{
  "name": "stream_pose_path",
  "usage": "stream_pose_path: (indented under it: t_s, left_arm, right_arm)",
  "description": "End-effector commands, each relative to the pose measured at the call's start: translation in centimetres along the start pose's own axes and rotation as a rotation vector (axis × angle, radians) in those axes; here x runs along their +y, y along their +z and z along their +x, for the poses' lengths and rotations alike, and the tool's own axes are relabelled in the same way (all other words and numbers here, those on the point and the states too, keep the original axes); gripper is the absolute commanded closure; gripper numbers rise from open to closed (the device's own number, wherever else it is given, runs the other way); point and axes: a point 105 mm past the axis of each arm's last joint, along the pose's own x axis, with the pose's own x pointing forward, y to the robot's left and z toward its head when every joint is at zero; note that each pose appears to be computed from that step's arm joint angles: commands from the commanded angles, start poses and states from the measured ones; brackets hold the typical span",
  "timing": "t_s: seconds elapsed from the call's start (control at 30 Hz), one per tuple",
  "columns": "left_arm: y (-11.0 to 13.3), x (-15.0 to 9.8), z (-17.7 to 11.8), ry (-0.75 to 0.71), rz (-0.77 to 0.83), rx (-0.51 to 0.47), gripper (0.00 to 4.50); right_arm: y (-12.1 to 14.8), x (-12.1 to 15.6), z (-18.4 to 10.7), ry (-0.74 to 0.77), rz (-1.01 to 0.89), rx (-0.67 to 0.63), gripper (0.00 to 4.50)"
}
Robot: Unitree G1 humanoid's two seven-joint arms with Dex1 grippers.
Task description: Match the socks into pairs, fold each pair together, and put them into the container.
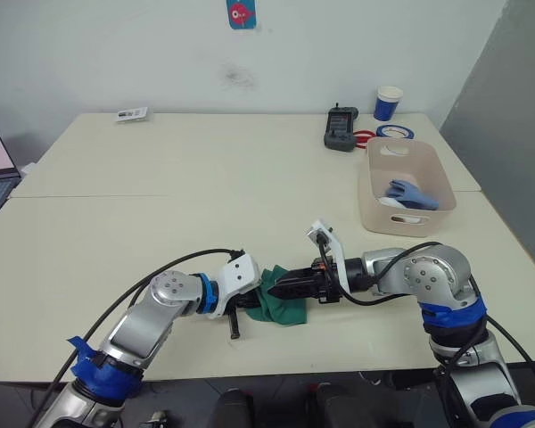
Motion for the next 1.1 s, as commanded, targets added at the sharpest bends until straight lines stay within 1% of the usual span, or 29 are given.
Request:
stream_pose_path:
  t_s: [0.03,0.07,0.13,0.2,0.23,0.27,0.4,0.43,0.53,0.67,0.73,0.83,0.9,0.93,0.97,1.0,1.1]
  left_arm:
    - [-2.0,0.6,-0.6,0.031,-0.053,0.073,4.5]
    - [-1.8,0.7,-0.7,0.032,-0.053,0.068,4.5]
    - [-1.5,0.9,-1.0,0.034,-0.052,0.055,4.5]
    - [-1.1,1.2,-1.5,0.036,-0.051,0.048,4.5]
    - [-0.9,1.3,-1.8,0.037,-0.049,0.047,4.5]
    - [-0.5,1.4,-2.3,0.033,-0.045,0.043,4.5]
    - [0.3,1.7,-3.9,0.012,-0.022,0.057,4.5]
    - [0.2,1.8,-4.2,0.012,-0.011,0.074,4.5]
    - [-0.3,2.3,-4.6,0.035,-0.001,0.107,4.5]
    - [-0.8,2.4,-4.2,0.041,-0.007,0.119,4.5]
    - [-0.9,2.3,-3.8,0.041,-0.018,0.11,4.5]
    - [-1.1,2.2,-3.3,0.038,-0.02,0.109,4.5]
    - [-0.9,2.2,-3.2,0.038,-0.022,0.102,4.5]
    - [-0.7,2.4,-3.4,0.041,-0.023,0.097,4.5]
    - [-0.3,2.6,-3.9,0.042,-0.011,0.079,4.5]
    - [0.5,2.8,-4.7,0.034,0.023,0.05,4.5]
    - [1.6,3.4,-6.7,0.023,0.064,0.021,4.5]
  right_arm:
    - [1.4,0.8,-1.1,0.019,-0.144,-0.073,1.95]
    - [1.2,0.6,-1.5,0.0,-0.208,-0.07,1.95]
    - [0.7,0.2,-2.1,-0.02,-0.268,-0.061,1.95]
    - [0.3,-0.3,-2.4,-0.046,-0.332,-0.056,2.32]
    - [0.1,-0.5,-2.4,-0.055,-0.365,-0.054,2.56]
    - [0.0,-0.9,-2.4,-0.073,-0.398,-0.065,2.89]
    - [-0.6,-1.4,-1.7,-0.087,-0.449,-0.086,4.31]
    - [-0.8,-1.5,-1.5,-0.084,-0.462,-0.085,4.48]
    - [-1.1,-1.4,-0.7,-0.074,-0.486,-0.091,4.48]
    - [-1.3,-1.8,0.7,-0.074,-0.493,-0.089,4.48]
    - [-1.7,-2.3,1.4,-0.085,-0.485,-0.067,4.48]
    - [-3.4,-4.1,2.2,-0.127,-0.488,0.015,4.48]
    - [-4.2,-4.8,2.3,-0.136,-0.492,0.058,4.48]
    - [-4.5,-5.1,2.2,-0.143,-0.502,0.075,4.48]
    - [-4.3,-5.1,2.0,-0.141,-0.5,0.063,4.48]
    - [-3.9,-4.9,1.8,-0.136,-0.494,0.036,4.48]
    - [-2.6,-3.9,1.4,-0.098,-0.481,-0.03,4.48]
